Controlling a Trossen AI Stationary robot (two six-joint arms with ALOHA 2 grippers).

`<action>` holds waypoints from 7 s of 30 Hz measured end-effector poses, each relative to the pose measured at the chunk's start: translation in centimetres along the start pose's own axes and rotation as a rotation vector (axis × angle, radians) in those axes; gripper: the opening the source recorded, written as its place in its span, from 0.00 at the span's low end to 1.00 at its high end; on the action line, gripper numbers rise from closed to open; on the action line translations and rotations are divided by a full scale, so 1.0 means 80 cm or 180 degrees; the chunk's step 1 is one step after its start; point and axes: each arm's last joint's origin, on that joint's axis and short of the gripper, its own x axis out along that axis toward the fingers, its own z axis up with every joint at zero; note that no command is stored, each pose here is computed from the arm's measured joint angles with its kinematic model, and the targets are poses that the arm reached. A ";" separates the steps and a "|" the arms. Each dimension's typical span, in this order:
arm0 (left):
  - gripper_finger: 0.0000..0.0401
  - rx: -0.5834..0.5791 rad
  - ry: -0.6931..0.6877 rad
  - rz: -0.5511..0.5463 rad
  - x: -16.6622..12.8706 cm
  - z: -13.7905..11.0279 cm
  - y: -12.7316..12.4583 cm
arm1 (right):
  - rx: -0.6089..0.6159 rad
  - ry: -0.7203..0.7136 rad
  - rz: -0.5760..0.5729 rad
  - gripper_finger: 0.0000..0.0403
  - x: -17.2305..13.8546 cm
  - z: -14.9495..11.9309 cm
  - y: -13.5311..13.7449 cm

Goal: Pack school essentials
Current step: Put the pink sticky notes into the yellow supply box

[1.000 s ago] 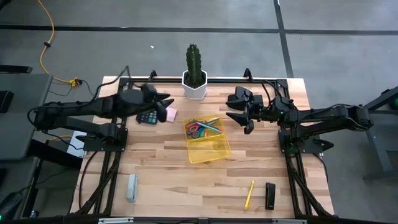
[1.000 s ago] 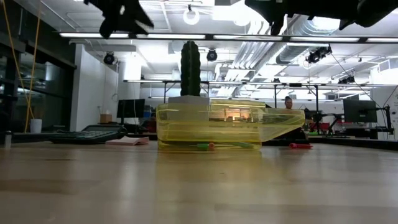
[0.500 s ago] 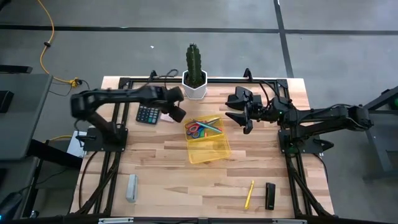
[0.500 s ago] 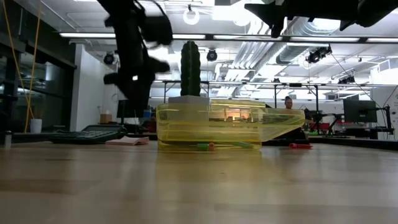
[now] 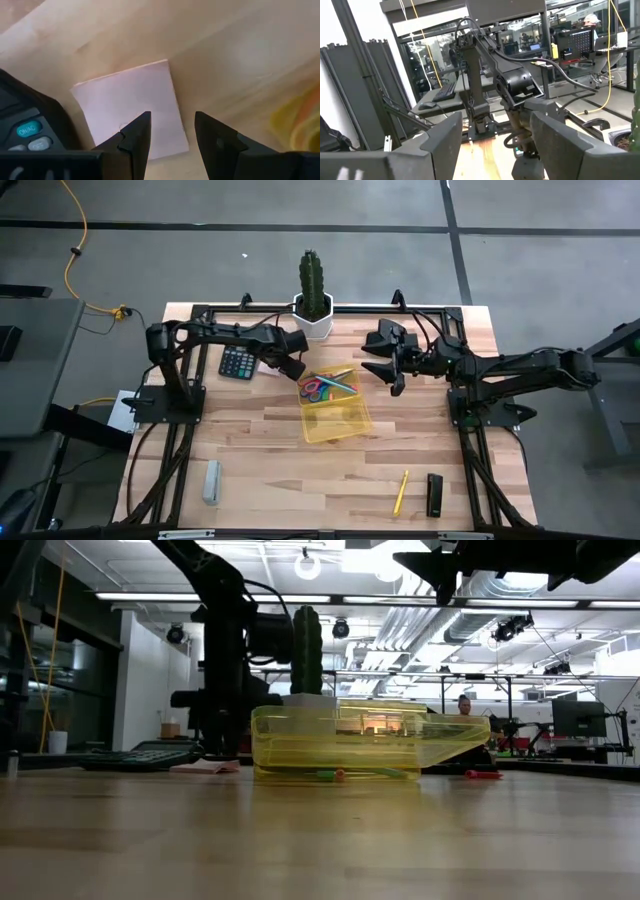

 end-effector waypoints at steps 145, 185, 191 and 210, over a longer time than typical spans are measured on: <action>0.00 0.0617 -0.0970 -0.0991 -0.091 0.051 0.091 | 0.0095 0.0163 -0.0095 0.56 0.000 -0.007 -0.002; 0.00 0.0624 -0.3051 -0.2379 -0.248 -0.101 -0.023 | 0.0096 0.0168 -0.0069 0.56 0.000 -0.007 -0.002; 0.00 0.0526 -0.2981 -0.2276 -0.236 -0.090 -0.026 | 0.0095 0.0166 -0.0069 0.56 0.000 -0.007 -0.002; 0.00 -0.1000 -0.1702 -0.2194 -0.074 -0.058 -0.122 | 0.0088 0.0082 -0.0059 0.56 0.000 -0.003 -0.002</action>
